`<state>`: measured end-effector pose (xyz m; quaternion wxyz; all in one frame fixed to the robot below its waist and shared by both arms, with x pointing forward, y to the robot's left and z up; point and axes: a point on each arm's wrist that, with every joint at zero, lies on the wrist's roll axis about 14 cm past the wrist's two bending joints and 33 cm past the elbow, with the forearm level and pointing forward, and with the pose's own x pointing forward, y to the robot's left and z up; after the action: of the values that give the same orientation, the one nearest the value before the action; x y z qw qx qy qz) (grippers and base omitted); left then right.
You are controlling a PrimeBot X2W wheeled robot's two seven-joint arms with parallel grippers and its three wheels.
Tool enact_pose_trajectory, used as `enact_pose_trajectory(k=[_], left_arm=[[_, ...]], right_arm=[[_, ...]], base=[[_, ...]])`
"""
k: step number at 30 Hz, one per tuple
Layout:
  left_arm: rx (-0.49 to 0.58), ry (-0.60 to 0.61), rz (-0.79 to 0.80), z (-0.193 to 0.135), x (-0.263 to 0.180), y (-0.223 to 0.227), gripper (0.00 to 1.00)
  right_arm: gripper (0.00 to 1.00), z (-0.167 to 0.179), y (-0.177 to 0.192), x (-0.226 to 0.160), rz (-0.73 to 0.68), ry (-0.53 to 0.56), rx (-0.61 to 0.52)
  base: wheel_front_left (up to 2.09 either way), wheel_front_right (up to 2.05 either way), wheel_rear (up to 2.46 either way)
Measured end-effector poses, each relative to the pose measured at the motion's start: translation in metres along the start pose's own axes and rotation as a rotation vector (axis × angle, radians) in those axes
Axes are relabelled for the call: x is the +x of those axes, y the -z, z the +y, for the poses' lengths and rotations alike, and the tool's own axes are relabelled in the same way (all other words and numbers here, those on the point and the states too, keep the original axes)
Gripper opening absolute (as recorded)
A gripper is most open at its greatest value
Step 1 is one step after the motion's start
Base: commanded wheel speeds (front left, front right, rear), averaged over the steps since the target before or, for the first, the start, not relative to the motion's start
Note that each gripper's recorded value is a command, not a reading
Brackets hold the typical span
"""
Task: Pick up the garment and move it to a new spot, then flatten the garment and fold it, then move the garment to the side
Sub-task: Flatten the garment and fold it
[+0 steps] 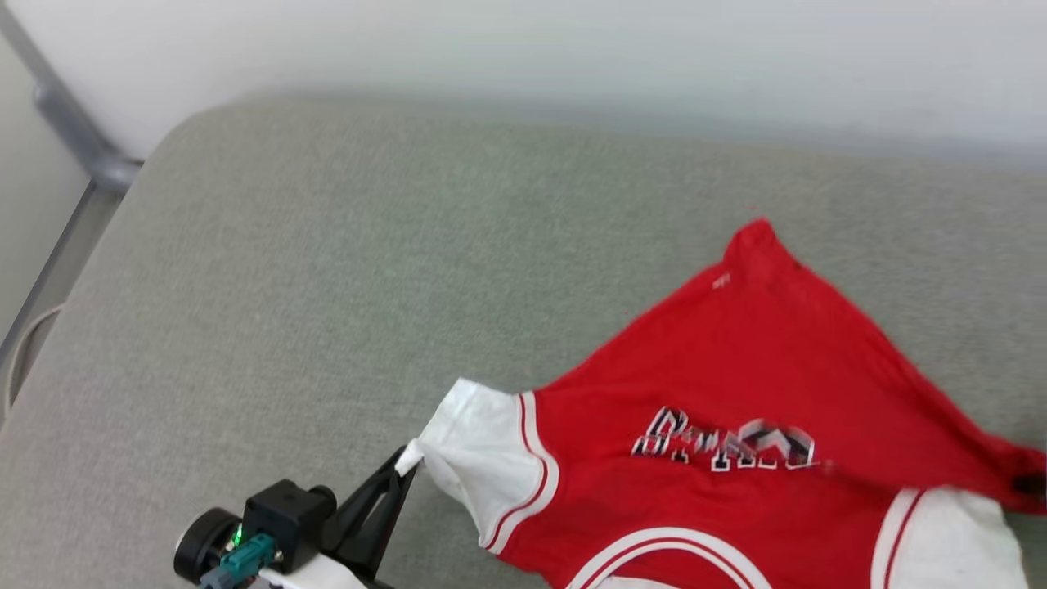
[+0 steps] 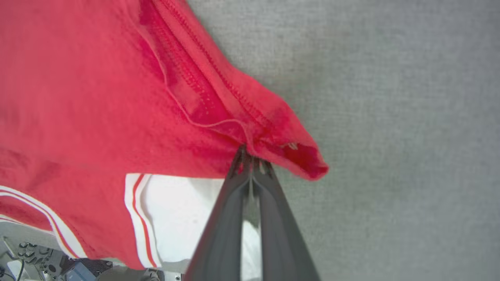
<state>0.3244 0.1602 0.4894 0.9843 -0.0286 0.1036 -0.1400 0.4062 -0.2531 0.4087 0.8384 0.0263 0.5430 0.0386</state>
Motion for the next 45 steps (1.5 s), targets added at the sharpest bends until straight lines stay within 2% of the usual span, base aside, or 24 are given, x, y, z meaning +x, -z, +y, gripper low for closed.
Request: enact_pose_trajectory(k=[7,12,19,20,21,25,32,39,45], left_arm=[[-0.04,0.021,-0.07,-0.018,-0.001,-0.011,0.0],[-0.045,0.022,-0.088,-0.02,0.002,-0.014,0.0],[-0.116,0.013,-0.116,-0.025,0.006,-0.016,0.0],[-0.115,0.012,-0.116,-0.024,0.006,-0.015,0.0],[-0.114,0.011,-0.116,-0.024,0.007,-0.015,0.0],[-0.101,0.009,-0.12,-0.022,0.008,-0.017,0.0],[-0.085,0.001,-0.134,-0.019,0.009,-0.021,0.0],[-0.081,-0.014,-0.137,-0.014,0.013,-0.023,0.0],[-0.087,-0.035,-0.122,-0.007,0.018,-0.02,0.0]], right_arm=[[0.0,-0.019,0.06,-0.029,-0.028,-0.021,0.15],[0.0,-0.021,0.085,-0.032,-0.025,-0.032,0.202],[0.0,-0.019,0.11,-0.026,-0.017,-0.036,0.239],[0.2,-0.019,0.112,-0.025,-0.012,-0.037,0.242],[1.0,-0.019,0.113,-0.024,-0.012,-0.038,0.244],[1.0,-0.018,0.098,-0.026,-0.038,-0.047,0.213],[1.0,0.003,0.03,-0.044,-0.16,-0.096,0.071],[1.0,0.057,-0.029,-0.047,-0.225,-0.18,-0.077],[1.0,0.088,-0.059,-0.021,-0.176,-0.187,-0.17]], base=[[0.0,0.0,0.0],[0.0,0.0,0.0],[0.0,0.0,0.0],[0.0,0.0,0.0],[0.0,0.0,0.0],[0.0,0.0,0.0],[0.0,0.0,0.0],[0.0,0.0,0.0],[0.0,0.0,0.0]])
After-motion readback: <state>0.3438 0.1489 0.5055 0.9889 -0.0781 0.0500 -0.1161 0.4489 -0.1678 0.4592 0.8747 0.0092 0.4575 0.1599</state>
